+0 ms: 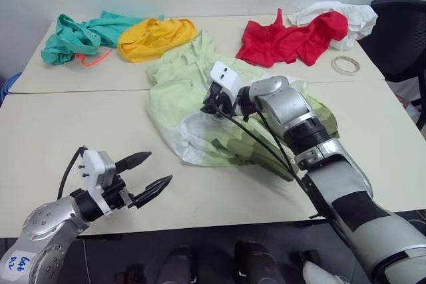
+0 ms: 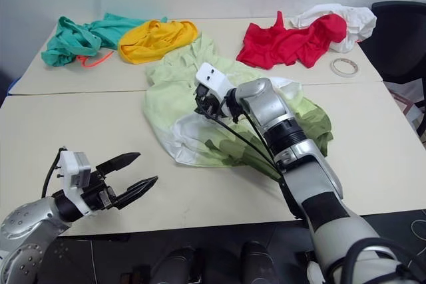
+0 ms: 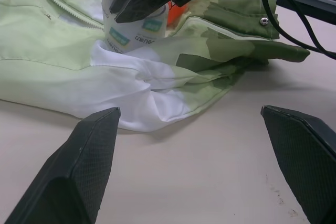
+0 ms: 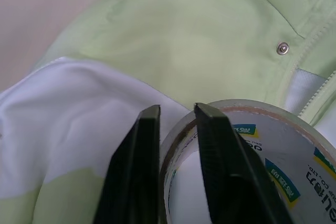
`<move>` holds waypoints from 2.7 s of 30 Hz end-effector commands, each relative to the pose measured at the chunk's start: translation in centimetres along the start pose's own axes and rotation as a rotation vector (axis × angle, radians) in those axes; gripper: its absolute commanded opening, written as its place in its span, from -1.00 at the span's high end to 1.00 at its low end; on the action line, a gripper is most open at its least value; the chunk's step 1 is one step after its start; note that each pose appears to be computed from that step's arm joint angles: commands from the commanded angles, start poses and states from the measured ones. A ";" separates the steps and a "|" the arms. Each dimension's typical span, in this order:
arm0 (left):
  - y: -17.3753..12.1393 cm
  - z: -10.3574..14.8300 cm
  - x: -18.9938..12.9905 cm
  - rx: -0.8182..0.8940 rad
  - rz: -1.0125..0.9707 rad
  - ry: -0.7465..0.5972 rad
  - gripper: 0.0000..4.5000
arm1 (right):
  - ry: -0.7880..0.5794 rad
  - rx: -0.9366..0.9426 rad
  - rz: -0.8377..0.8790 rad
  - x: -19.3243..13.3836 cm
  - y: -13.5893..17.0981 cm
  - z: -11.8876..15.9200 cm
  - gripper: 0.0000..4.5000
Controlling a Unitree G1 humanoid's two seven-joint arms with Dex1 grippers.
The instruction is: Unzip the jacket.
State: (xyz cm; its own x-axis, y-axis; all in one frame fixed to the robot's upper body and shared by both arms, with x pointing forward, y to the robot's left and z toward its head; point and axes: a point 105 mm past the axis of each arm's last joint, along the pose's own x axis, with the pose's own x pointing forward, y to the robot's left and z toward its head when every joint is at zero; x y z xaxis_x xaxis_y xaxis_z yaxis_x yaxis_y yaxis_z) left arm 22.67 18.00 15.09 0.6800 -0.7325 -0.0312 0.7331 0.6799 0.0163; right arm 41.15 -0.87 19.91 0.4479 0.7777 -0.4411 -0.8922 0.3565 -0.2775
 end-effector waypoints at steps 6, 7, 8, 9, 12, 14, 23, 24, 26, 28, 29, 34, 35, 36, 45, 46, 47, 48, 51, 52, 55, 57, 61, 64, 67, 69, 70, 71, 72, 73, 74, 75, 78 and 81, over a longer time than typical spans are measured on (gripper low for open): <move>0.1 0.8 0.0 0.061 0.000 -0.019 -1.00 | -0.100 0.020 -0.032 -2.0 -1.2 1.5 0.99; 0.1 0.8 0.0 0.063 0.000 -0.018 -1.00 | -0.101 0.026 -0.028 -2.4 -1.2 1.5 0.82; 0.1 0.8 0.0 0.064 0.000 -0.018 -1.00 | -0.107 0.034 -0.030 -2.6 -1.2 1.6 0.70; 0.1 0.8 -0.1 0.066 0.002 -0.018 -1.00 | -0.108 0.036 -0.031 -2.9 -1.2 1.5 0.56; 0.1 0.7 -0.1 0.069 0.003 -0.019 -1.00 | -0.102 0.050 -0.050 -3.4 -1.0 1.4 0.11; 0.1 0.7 -0.2 0.069 0.004 -0.019 -1.00 | -0.086 0.059 -0.054 -3.3 -0.7 1.0 -0.19; 0.1 0.7 0.2 0.079 -0.008 -0.023 -1.00 | 0.003 0.089 -0.089 -0.9 0.0 -2.1 -0.42; 0.1 0.7 0.2 0.080 -0.009 -0.024 -1.00 | 0.001 0.082 -0.102 -0.9 -0.2 -2.2 -0.33; 0.0 0.7 0.2 0.082 -0.009 -0.024 -1.00 | -0.012 0.076 -0.100 -0.9 -0.2 -2.0 -0.08; 0.0 0.7 0.1 0.082 -0.008 -0.024 -1.00 | -0.026 0.074 -0.085 -1.1 -0.1 -1.8 0.21; 0.0 0.7 0.1 0.082 -0.008 -0.024 -1.00 | -0.047 0.071 -0.074 -1.3 -0.1 -1.5 0.36; 0.1 0.8 0.5 0.086 -0.014 -0.030 -1.00 | -0.274 0.083 0.012 -4.3 -0.3 0.9 0.86; 0.1 0.9 0.6 0.087 -0.014 -0.035 -1.00 | -0.365 0.078 0.055 -5.7 -0.1 1.8 0.86; 0.2 0.9 0.6 0.087 -0.015 -0.040 -1.00 | -0.443 0.085 0.085 -7.3 0.0 2.5 0.86; 0.4 0.5 0.0 0.055 0.015 -0.048 -1.00 | -0.396 0.142 -0.395 -22.2 -5.7 -3.4 0.86; 0.5 0.3 0.1 0.054 0.011 -0.045 -1.00 | -0.310 0.145 -0.490 -23.9 -6.6 -5.5 0.86; 0.6 0.3 0.3 0.057 0.009 -0.048 -1.00 | -0.219 0.159 -0.583 -25.6 -7.5 -7.9 0.86; 0.7 0.3 0.4 0.059 0.008 -0.050 -1.00 | -0.157 0.163 -0.641 -26.8 -8.0 -9.5 0.86; 1.1 0.5 1.0 0.077 -0.006 -0.065 -1.00 | -0.006 0.187 -0.809 -29.5 -9.5 -14.1 0.86; 1.2 0.6 1.2 0.084 -0.014 -0.068 -1.00 | 0.029 0.193 -0.845 -29.9 -9.8 -15.3 0.86; 1.5 0.8 1.7 0.102 -0.038 -0.063 -1.00 | 0.113 0.243 -0.904 -30.8 -10.2 -18.3 0.86; 1.7 0.7 1.8 0.117 -0.058 -0.041 -1.00 | 0.139 0.302 -0.940 -31.3 -10.2 -19.9 0.86; 2.6 0.9 1.4 0.130 -0.067 -0.010 -1.00 | 0.145 0.360 -0.919 -30.9 -9.7 -21.5 0.28; 3.4 1.0 1.0 0.155 -0.051 0.016 -1.00 | 0.086 0.332 -0.930 -31.6 -9.4 -21.4 -0.17; 4.6 0.9 0.2 0.177 0.000 0.043 -1.00 | -0.049 0.260 -0.934 -32.9 -9.1 -19.5 -0.64; 5.6 0.5 -0.3 0.204 0.036 0.075 -1.00 | -0.184 0.194 -0.915 -33.2 -8.5 -17.5 -0.94; 6.2 0.3 -0.5 0.224 0.055 0.094 -1.00 | -0.252 0.154 -0.886 -33.0 -7.9 -16.2 -0.97; 6.6 0.6 -0.6 0.256 0.059 0.077 -1.00 | -0.326 0.151 -0.877 -32.9 -7.3 -15.1 -0.97; 7.5 0.8 -0.8 0.266 0.094 0.069 -1.00 | -0.397 0.163 -0.846 -32.2 -6.5 -13.9 -0.97; 8.4 0.7 -0.9 0.291 0.122 0.078 -1.00 | -0.433 0.143 -0.794 -31.0 -5.3 -12.6 -0.97; 9.3 0.5 -1.0 0.337 0.143 0.104 -1.00 | -0.454 0.070 -0.705 -29.3 -3.4 -11.0 -0.97; 10.0 0.2 -1.0 0.371 0.157 0.128 -1.00 | -0.462 0.008 -0.629 -27.8 -1.7 -9.8 -0.97; 11.8 0.1 0.0 0.464 0.174 0.154 -1.00 | -0.451 -0.095 -0.395 -23.5 3.6 -7.8 -0.97; 12.7 0.2 2.7 0.573 0.106 0.168 -1.00 | -0.402 -0.141 -0.172 -19.3 8.4 -8.0 -0.97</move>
State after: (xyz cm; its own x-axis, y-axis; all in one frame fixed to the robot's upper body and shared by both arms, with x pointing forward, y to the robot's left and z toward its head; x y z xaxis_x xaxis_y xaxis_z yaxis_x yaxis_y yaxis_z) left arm 33.55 25.13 15.23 0.7899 -0.5956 -0.1462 0.5786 0.6446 0.4997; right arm 26.50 -18.61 19.19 0.5644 0.8255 -0.0075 -0.7558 0.5130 -0.4070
